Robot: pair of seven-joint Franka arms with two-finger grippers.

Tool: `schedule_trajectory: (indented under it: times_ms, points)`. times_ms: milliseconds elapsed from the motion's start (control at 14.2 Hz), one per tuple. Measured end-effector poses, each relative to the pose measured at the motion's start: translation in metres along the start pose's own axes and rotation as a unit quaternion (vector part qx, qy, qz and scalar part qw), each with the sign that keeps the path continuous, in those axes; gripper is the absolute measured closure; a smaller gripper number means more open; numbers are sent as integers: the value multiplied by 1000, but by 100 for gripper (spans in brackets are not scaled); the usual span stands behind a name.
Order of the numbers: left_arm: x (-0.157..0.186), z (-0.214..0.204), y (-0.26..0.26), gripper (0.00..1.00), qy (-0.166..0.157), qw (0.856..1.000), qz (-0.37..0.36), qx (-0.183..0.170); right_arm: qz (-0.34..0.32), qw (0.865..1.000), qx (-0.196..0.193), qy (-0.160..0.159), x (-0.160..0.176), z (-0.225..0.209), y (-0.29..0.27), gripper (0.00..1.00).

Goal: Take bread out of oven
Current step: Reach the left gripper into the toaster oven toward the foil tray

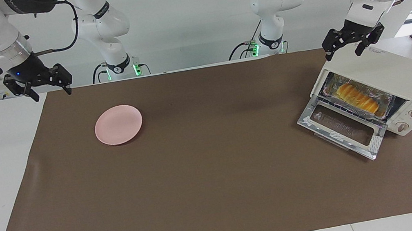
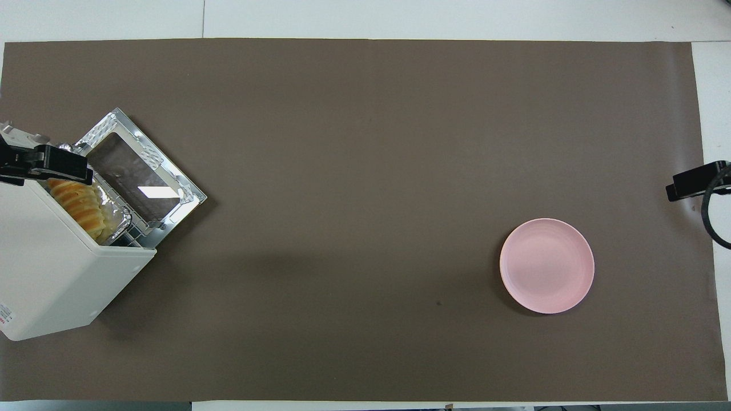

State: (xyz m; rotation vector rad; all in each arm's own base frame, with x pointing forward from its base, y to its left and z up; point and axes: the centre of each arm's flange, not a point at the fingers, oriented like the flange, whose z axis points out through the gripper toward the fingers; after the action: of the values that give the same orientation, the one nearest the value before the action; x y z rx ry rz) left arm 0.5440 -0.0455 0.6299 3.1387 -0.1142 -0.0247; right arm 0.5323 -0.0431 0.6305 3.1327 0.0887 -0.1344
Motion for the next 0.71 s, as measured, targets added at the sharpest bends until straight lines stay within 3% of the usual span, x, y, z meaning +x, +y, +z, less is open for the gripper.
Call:
schedule_trajectory:
  times_ms: [706]
  points:
    - [4,-2,-8,0,18,1000,-22,-1,0,1000,0,0,0,0,0,0]
